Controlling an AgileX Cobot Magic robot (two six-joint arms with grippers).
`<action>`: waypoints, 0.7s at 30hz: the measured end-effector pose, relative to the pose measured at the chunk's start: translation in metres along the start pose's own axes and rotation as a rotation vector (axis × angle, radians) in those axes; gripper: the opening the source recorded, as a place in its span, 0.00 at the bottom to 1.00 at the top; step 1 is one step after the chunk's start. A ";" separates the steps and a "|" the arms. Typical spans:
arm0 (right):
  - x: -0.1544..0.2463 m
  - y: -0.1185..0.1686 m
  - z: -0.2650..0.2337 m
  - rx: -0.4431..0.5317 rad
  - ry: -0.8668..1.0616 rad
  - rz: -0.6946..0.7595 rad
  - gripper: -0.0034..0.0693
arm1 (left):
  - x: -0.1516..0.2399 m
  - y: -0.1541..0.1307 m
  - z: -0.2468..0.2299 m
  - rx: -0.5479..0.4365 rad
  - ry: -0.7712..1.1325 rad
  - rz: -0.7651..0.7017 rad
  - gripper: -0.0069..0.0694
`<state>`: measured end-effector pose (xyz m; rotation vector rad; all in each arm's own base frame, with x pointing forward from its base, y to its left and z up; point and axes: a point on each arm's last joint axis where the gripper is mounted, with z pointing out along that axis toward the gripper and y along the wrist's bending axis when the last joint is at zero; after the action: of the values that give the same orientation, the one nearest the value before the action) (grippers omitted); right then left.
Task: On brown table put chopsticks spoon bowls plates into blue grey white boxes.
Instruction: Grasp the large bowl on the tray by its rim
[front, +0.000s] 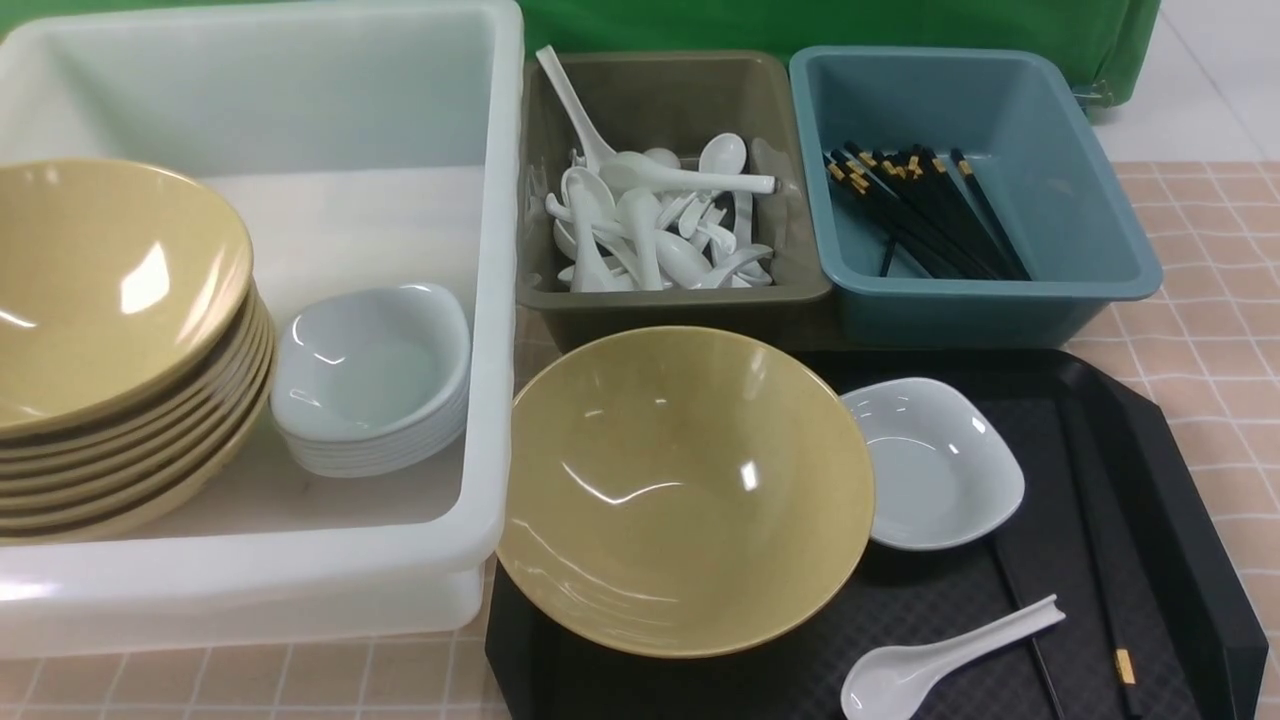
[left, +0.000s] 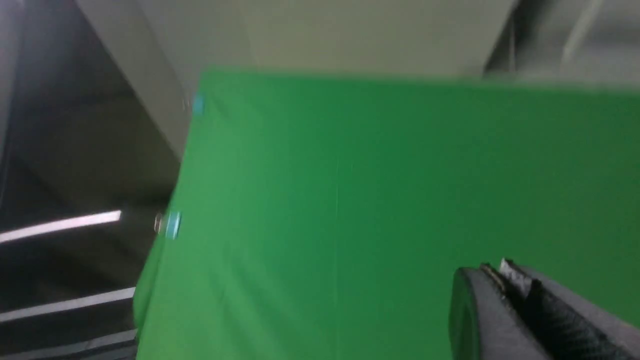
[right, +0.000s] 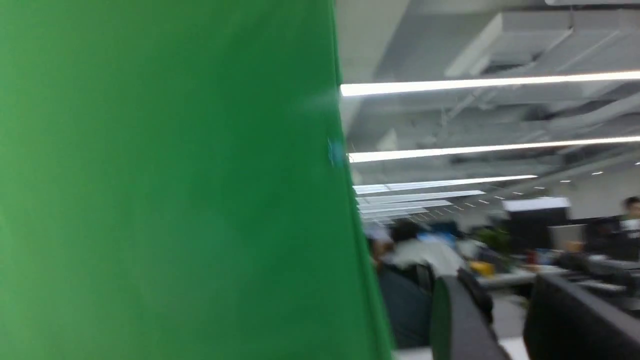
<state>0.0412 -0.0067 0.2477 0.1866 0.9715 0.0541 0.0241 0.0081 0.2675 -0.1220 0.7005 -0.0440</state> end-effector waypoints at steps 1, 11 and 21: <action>-0.002 0.000 0.000 -0.001 -0.020 0.102 0.37 | -0.003 0.000 0.000 0.000 -0.032 -0.040 0.08; -0.022 0.003 0.004 -0.030 -0.124 0.354 0.37 | -0.096 -0.021 0.069 0.065 0.014 -0.090 0.08; -0.076 0.016 0.019 -0.016 -0.112 0.068 0.37 | -0.051 -0.037 0.180 0.024 0.749 -0.180 0.08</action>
<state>0.0148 -0.0034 0.3232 0.2056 0.8528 0.1129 0.1009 -0.0069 0.4411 -0.1459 1.4345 -0.2810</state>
